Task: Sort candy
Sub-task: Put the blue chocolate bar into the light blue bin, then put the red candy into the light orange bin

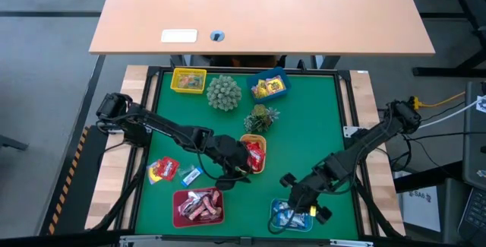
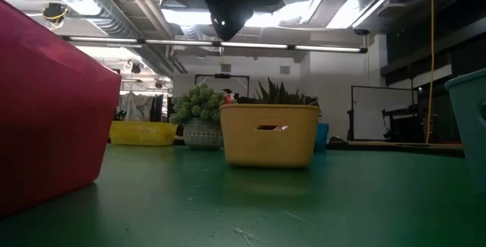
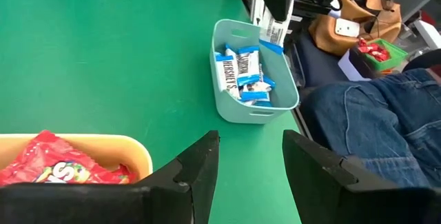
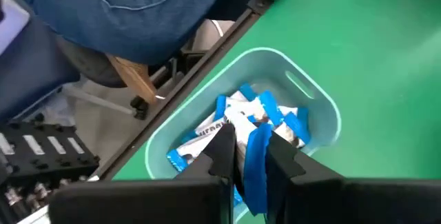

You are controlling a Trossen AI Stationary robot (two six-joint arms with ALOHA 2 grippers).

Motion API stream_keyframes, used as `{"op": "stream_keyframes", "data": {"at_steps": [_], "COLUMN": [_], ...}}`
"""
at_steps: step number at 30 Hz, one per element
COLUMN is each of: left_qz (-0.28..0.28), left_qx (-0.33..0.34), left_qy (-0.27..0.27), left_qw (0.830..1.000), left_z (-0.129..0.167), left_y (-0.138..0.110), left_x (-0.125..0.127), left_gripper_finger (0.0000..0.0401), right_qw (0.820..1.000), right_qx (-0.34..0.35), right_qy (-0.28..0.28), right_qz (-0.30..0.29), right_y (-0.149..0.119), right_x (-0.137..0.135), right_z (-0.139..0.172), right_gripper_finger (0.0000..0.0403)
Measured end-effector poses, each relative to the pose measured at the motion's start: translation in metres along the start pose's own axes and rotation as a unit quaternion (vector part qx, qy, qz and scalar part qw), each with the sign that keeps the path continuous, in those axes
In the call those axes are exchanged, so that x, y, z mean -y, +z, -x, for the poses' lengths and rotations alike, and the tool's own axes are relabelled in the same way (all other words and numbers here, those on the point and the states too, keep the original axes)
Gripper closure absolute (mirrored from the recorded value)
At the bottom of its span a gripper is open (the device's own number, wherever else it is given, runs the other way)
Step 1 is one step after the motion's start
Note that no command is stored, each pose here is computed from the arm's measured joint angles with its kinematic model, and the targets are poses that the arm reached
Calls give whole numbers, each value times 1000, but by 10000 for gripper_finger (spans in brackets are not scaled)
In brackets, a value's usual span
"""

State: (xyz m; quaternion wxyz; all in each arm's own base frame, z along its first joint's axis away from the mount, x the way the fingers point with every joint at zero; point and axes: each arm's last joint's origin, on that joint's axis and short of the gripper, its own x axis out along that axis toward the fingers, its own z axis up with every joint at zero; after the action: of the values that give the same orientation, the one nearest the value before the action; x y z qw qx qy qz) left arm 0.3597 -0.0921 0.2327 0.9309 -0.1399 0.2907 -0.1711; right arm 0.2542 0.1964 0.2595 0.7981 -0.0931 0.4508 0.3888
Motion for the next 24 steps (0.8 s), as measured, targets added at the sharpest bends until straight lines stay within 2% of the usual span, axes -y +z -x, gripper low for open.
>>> {"op": "stream_keyframes", "data": {"at_steps": [8, 17, 21, 24], "left_qz": [0, 2, 9, 26], "left_qx": [3, 11, 12, -30], "left_qy": [11, 15, 26, 46], "left_qw": [1000, 1000, 1000, 998], "left_z": [0, 5, 25, 47], "left_y": [0, 5, 13, 11], "left_x": [-1, -4, -6, -6], "left_gripper_finger": [254, 254, 254, 254], "right_qw": [998, 997, 997, 997], "right_qx": [-1, -2, -5, -11], "right_qy": [5, 7, 7, 6], "right_qz": [-61, -76, -77, -78], "right_y": [0, 0, -1, -2], "right_x": [-3, -2, -2, -2], "right_z": [-1, -1, -1, -1], "right_gripper_finger": [356, 247, 218, 210]}}
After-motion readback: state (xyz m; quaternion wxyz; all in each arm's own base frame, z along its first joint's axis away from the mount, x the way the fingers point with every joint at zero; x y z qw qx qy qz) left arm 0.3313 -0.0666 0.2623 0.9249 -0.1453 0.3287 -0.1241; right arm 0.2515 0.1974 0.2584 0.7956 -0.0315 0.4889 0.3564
